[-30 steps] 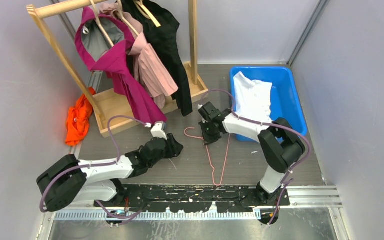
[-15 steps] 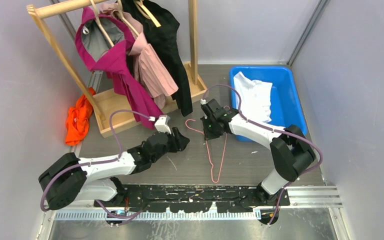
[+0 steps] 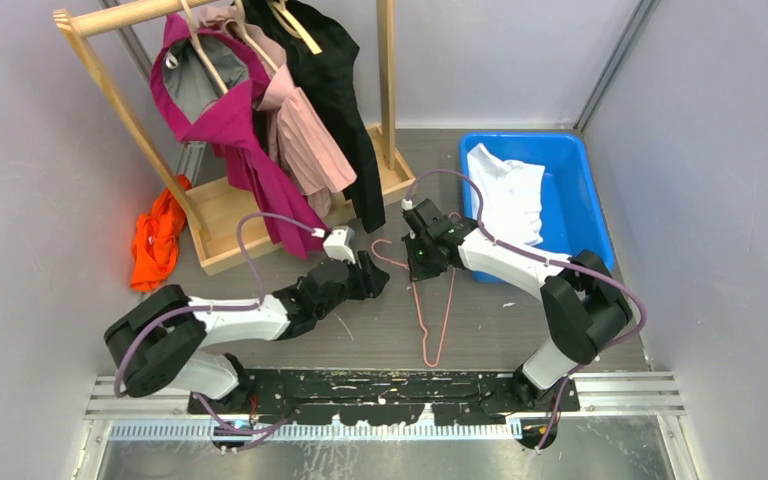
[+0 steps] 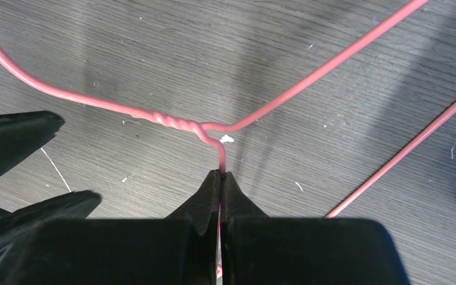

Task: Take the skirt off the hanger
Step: Pick up the hanger at the center of the board.

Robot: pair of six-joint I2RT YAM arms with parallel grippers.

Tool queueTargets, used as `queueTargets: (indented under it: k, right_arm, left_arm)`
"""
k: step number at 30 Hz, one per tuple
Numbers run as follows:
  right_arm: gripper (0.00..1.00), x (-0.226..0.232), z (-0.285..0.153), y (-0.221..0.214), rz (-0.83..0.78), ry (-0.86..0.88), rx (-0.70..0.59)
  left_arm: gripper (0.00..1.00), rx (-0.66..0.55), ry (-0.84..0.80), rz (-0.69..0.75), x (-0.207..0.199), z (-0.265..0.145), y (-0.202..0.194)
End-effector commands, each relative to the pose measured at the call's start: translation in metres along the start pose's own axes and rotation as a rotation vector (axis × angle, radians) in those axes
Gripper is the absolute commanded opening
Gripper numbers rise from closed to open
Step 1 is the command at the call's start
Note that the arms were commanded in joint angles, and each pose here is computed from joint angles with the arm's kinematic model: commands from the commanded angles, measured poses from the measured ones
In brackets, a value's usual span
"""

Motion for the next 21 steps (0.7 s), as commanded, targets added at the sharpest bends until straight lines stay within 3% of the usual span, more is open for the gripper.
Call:
queueTargets:
  k: [1,21]
  right_arm:
    - [0.01,0.003,-0.013,0.013,-0.002,0.005,-0.072]
    - [0.01,0.003,-0.018,0.015,-0.009,0.012,-0.084]
  left_arm:
    - [0.52,-0.050,-0.112,-0.015,-0.035,0.013,0.015]
    - [0.52,-0.015,-0.174,-0.045,-0.052,0.038,0.003]
Point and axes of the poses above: each gripper's point midway between its finger pads, its own z axis out along the fingers, its own x axis along the line the jaws close on, y = z × x, the point moved 1 cm from there along -z, back along the fingers, and after that the axes turned 15 degrees about -z, right-handed, at the moved point
